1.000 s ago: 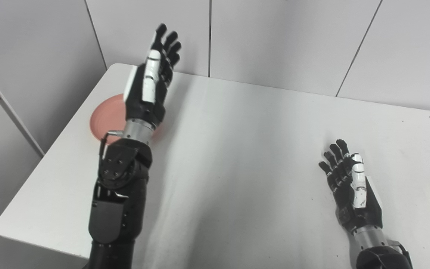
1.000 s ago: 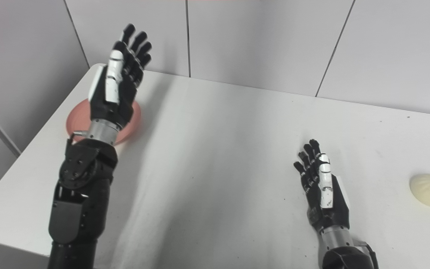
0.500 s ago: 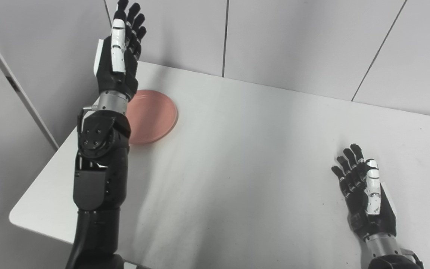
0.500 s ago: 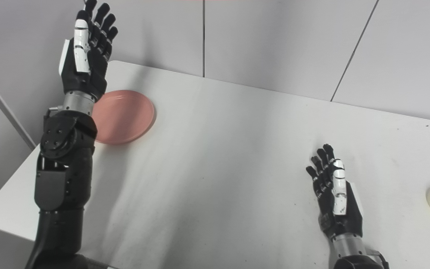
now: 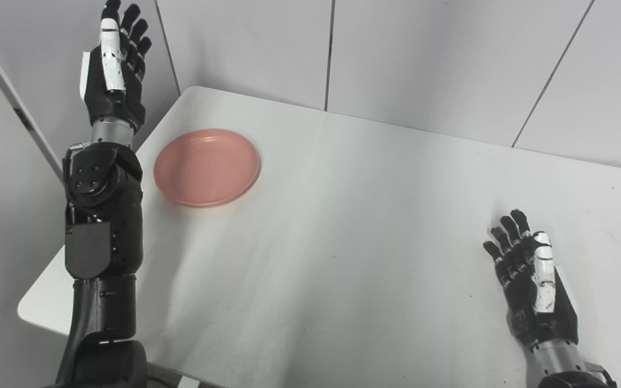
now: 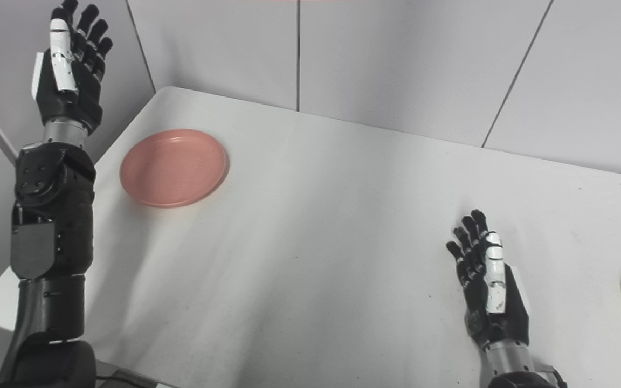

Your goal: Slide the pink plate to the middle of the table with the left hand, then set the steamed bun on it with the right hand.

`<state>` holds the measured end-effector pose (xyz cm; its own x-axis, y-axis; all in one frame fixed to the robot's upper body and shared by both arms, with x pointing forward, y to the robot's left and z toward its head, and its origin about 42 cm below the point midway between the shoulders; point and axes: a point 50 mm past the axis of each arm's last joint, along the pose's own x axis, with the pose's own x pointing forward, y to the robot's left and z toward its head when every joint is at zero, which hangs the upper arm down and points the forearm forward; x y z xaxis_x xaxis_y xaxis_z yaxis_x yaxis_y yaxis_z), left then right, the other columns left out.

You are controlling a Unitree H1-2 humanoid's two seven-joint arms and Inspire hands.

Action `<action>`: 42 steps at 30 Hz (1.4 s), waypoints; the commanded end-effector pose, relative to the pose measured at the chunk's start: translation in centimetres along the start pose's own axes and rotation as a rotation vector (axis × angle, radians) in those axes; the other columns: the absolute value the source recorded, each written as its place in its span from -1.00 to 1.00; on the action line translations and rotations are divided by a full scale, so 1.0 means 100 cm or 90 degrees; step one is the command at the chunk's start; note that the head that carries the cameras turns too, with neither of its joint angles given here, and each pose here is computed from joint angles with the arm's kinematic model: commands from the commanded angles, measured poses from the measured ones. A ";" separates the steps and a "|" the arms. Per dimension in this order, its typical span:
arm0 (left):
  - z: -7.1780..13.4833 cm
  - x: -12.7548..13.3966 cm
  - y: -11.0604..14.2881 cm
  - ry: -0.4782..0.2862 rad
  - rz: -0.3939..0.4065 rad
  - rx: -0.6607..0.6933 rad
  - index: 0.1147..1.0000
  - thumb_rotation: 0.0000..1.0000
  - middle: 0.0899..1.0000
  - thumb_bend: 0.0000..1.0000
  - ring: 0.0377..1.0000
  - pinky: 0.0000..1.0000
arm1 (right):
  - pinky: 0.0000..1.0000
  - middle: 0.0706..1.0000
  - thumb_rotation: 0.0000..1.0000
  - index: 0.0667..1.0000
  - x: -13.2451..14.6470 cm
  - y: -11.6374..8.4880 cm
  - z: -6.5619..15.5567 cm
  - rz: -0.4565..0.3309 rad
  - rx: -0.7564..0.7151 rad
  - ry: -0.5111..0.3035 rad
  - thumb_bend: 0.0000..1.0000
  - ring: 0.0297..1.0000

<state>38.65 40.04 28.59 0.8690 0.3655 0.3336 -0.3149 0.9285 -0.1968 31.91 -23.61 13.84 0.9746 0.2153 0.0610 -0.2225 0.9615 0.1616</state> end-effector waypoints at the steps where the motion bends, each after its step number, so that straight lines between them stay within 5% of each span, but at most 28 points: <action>1: 0.026 0.015 0.010 -0.068 -0.007 0.006 0.95 1.00 0.92 0.00 0.93 0.96 | 1.00 1.00 1.00 1.00 0.000 -0.002 0.005 0.004 -0.005 -0.012 -0.64 1.00; 19: -0.011 0.012 0.053 0.005 0.035 0.000 0.95 1.00 0.92 -0.01 0.94 0.99 | 1.00 1.00 1.00 1.00 -0.001 0.000 0.009 0.011 -0.006 -0.013 -0.67 1.00; 42: -0.063 -0.003 0.050 0.100 0.046 0.001 0.94 1.00 0.92 -0.07 0.94 0.97 | 1.00 1.00 1.00 1.00 -0.002 0.000 0.010 0.011 -0.007 -0.015 -0.67 1.00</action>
<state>38.37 43.93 19.72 0.9055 0.4142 0.0927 -0.3876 0.8960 -0.2168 31.60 -23.67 14.05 0.9738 0.2190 0.0604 -0.2260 0.9610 0.1594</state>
